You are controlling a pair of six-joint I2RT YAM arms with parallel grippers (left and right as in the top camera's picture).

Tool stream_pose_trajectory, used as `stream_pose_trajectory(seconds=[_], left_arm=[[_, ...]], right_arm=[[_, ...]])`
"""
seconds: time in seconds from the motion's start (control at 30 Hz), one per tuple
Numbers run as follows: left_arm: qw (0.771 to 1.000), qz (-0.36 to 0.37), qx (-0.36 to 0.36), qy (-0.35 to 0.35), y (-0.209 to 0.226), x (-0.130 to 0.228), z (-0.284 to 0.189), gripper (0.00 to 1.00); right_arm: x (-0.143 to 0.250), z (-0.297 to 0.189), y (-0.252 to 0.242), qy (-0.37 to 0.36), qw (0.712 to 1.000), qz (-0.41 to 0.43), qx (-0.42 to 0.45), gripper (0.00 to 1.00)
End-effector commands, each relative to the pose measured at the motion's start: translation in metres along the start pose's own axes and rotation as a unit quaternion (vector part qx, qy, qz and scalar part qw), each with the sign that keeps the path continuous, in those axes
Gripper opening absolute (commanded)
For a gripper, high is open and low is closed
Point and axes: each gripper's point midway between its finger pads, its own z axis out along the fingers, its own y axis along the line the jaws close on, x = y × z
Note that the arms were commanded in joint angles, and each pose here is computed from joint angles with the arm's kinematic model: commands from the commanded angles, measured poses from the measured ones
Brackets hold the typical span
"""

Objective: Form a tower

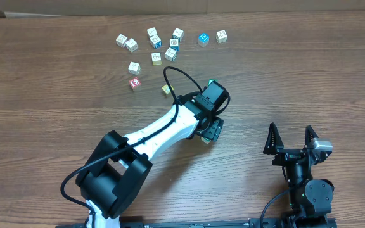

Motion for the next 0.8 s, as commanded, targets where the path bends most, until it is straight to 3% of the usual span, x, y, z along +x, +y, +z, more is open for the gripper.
stream_pose_trajectory(seconds=[0.0,0.1,0.47,0.77], left_arm=[[0.998,0.056,0.009,0.003,-0.014,0.002,0.002,0.77],[0.997,0.082,0.011,0.004,-0.019,0.004,0.003,0.65],[0.996,0.082,0.005,0.021,-0.020,0.012,0.019,0.62],[0.999,0.047,0.003,0.023,-0.020,0.012,0.023,0.31]], right_arm=[[0.002,0.000,0.001,-0.001,1.000,-0.002,-0.003,1.00],[0.002,0.000,0.001,-0.001,1.000,-0.002,-0.003,1.00],[0.002,0.000,0.001,-0.001,1.000,-0.002,-0.003,1.00],[0.002,0.000,0.001,-0.001,1.000,-0.002,-0.003,1.00]])
